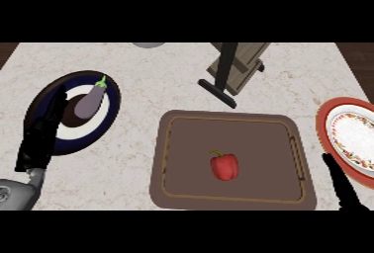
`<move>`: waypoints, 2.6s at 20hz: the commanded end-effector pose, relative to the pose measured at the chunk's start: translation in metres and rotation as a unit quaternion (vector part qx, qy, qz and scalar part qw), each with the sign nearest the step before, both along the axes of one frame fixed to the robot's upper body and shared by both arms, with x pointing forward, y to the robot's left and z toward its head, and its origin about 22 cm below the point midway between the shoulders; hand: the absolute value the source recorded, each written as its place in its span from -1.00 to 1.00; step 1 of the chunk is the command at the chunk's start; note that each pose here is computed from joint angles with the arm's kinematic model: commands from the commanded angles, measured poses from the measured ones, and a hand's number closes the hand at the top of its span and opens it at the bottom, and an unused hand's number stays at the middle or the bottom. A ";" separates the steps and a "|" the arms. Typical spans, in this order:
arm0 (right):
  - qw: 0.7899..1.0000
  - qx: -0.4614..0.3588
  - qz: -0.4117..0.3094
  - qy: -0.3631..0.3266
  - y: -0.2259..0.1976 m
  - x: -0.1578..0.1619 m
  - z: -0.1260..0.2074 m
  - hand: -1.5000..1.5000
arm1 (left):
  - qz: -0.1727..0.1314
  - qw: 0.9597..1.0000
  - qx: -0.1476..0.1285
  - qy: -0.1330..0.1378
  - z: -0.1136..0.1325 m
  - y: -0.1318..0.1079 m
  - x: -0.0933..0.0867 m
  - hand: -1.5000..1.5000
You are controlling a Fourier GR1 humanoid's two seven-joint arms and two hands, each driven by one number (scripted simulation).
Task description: Pick the bell pepper from the tray and place it in the tiered basket
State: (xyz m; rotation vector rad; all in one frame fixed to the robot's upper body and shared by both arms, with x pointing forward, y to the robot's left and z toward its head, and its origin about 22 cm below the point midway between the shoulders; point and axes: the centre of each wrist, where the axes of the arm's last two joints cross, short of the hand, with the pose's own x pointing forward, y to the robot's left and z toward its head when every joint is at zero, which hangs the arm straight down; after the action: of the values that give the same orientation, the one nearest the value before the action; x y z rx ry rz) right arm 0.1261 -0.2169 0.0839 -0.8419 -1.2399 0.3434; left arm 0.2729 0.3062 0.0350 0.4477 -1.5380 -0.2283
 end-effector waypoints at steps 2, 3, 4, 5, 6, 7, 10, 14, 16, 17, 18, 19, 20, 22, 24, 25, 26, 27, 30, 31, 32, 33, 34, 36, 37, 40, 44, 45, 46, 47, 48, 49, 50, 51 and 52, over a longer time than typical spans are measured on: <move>0.998 -0.034 -0.032 0.045 0.020 0.004 0.048 -1.00 | -0.016 1.000 -0.005 0.000 0.001 -0.024 0.011 0.00; 0.996 -0.028 -0.060 0.060 0.027 0.009 0.046 -1.00 | -0.011 1.000 0.006 0.003 -0.001 -0.013 0.005 0.00; 0.995 -0.037 -0.057 0.074 0.034 0.014 0.047 -1.00 | -0.023 1.000 -0.003 0.000 0.001 -0.015 0.001 0.00; 0.994 -0.033 -0.056 0.086 0.043 0.015 0.049 -1.00 | -0.013 1.000 -0.003 -0.006 0.003 -0.007 0.011 0.00; 0.993 -0.029 -0.055 0.100 0.052 0.018 0.046 -1.00 | -0.020 1.000 0.000 0.000 0.002 -0.004 0.008 0.00; 0.992 -0.030 -0.056 0.110 0.052 0.023 0.055 -1.00 | -0.015 1.000 -0.004 -0.003 -0.001 -0.017 0.010 0.00; 0.989 -0.017 -0.051 0.141 0.082 0.030 0.042 -1.00 | -0.018 1.000 -0.002 -0.004 0.012 -0.008 0.016 0.00; 0.981 -0.048 -0.063 0.178 0.089 0.047 0.040 -1.00 | -0.014 1.000 -0.004 0.002 -0.005 -0.018 0.009 0.00; 0.976 -0.061 -0.070 0.196 0.098 0.052 0.034 -1.00 | -0.011 1.000 -0.005 -0.001 0.003 -0.012 0.013 0.00; 0.977 -0.046 -0.069 0.194 0.104 0.059 0.040 -1.00 | -0.016 1.000 -0.004 0.006 0.002 -0.013 0.004 0.00; 0.977 -0.049 -0.067 0.199 0.108 0.060 0.035 -1.00 | -0.004 1.000 -0.005 0.006 -0.004 -0.002 0.007 0.00; 0.977 -0.046 -0.066 0.198 0.115 0.056 0.035 -1.00 | -0.003 1.000 0.003 0.004 -0.007 -0.008 0.007 0.00; 0.975 -0.057 -0.064 0.206 0.117 0.064 0.032 -1.00 | -0.009 1.000 -0.001 0.010 0.002 -0.010 0.012 0.00; 0.974 -0.063 -0.061 0.211 0.114 0.074 0.031 -1.00 | -0.004 1.000 -0.011 0.010 -0.011 -0.011 0.015 0.00; 0.973 -0.073 -0.063 0.209 0.119 0.067 0.031 -1.00 | -0.007 1.000 -0.003 0.003 0.002 -0.009 0.007 0.00; 0.974 -0.077 -0.056 0.207 0.119 0.073 0.036 -1.00 | -0.016 1.000 -0.001 0.008 -0.010 -0.022 0.003 0.00; 0.975 -0.088 -0.055 0.194 0.125 0.063 0.034 -1.00 | 0.004 1.000 -0.001 0.011 -0.011 -0.004 0.010 0.00; 0.970 -0.102 -0.060 0.211 0.127 0.065 0.024 -1.00 | -0.016 1.000 0.003 0.009 -0.003 -0.015 0.000 0.00; 0.967 -0.127 -0.069 0.211 0.127 0.065 0.023 -1.00 | -0.011 1.000 0.000 -0.002 -0.001 -0.011 0.004 0.00; 0.966 -0.132 -0.071 0.211 0.127 0.063 0.022 -1.00 | -0.007 1.000 -0.006 0.000 0.001 -0.014 0.007 0.00; 0.965 -0.134 -0.071 0.213 0.130 0.066 0.016 -1.00 | -0.004 1.000 0.001 0.003 -0.002 -0.008 0.005 0.00; 0.966 -0.136 -0.074 0.206 0.131 0.064 0.016 -1.00 | -0.010 1.000 -0.002 0.008 0.002 0.003 0.003 0.00; 0.966 -0.141 -0.068 0.205 0.126 0.060 0.028 -1.00 | 0.002 1.000 0.001 0.002 0.000 -0.010 0.010 0.00; 0.963 -0.149 -0.073 0.210 0.138 0.069 0.006 -1.00 | -0.015 1.000 -0.006 0.002 0.011 -0.010 0.005 0.00; 0.967 -0.141 -0.071 0.203 0.135 0.064 0.014 -1.00 | -0.010 1.000 -0.006 0.012 0.007 -0.015 0.005 0.00; 0.964 -0.142 -0.067 0.213 0.137 0.068 0.008 -1.00 | -0.004 1.000 0.003 -0.002 0.002 -0.006 0.006 0.00; 0.962 -0.129 -0.072 0.231 0.138 0.071 -0.004 -1.00 | -0.007 1.000 -0.007 0.002 0.005 -0.013 0.004 0.00; 0.963 -0.132 -0.072 0.226 0.135 0.070 0.002 -1.00 | -0.004 1.000 -0.003 0.017 -0.004 -0.009 0.003 0.00; 0.960 -0.133 -0.078 0.235 0.135 0.077 -0.005 -1.00 | -0.012 1.000 -0.009 0.006 0.006 -0.009 0.004 0.00; 0.959 -0.136 -0.070 0.237 0.138 0.070 -0.007 -1.00 | -0.015 1.000 -0.007 0.007 0.009 -0.015 0.009 0.00; 0.961 -0.127 -0.078 0.234 0.137 0.071 -0.008 -1.00 | -0.004 1.000 -0.001 0.011 -0.004 -0.005 0.000 0.00; 0.958 -0.126 -0.080 0.243 0.132 0.075 -0.005 -1.00 | -0.002 1.000 0.000 0.008 -0.005 -0.005 -0.001 0.00; 0.957 -0.131 -0.083 0.245 0.132 0.079 -0.007 -1.00 | 0.001 1.000 -0.005 -0.002 0.004 -0.006 0.008 0.00; 0.958 -0.125 -0.080 0.246 0.132 0.072 -0.007 -1.00 | 0.001 1.000 0.001 0.008 -0.002 -0.005 0.006 0.00; 0.961 -0.121 -0.082 0.234 0.131 0.080 0.001 -1.00 | -0.003 1.000 0.001 -0.001 -0.008 0.007 0.003 0.00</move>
State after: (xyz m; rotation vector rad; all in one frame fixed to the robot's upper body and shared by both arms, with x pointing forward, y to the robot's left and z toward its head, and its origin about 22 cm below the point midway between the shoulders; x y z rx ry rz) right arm 0.2004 -0.0912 0.0749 -0.9618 -0.8631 0.6563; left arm 0.2769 0.3017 0.0336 0.4384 -1.5315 -0.2333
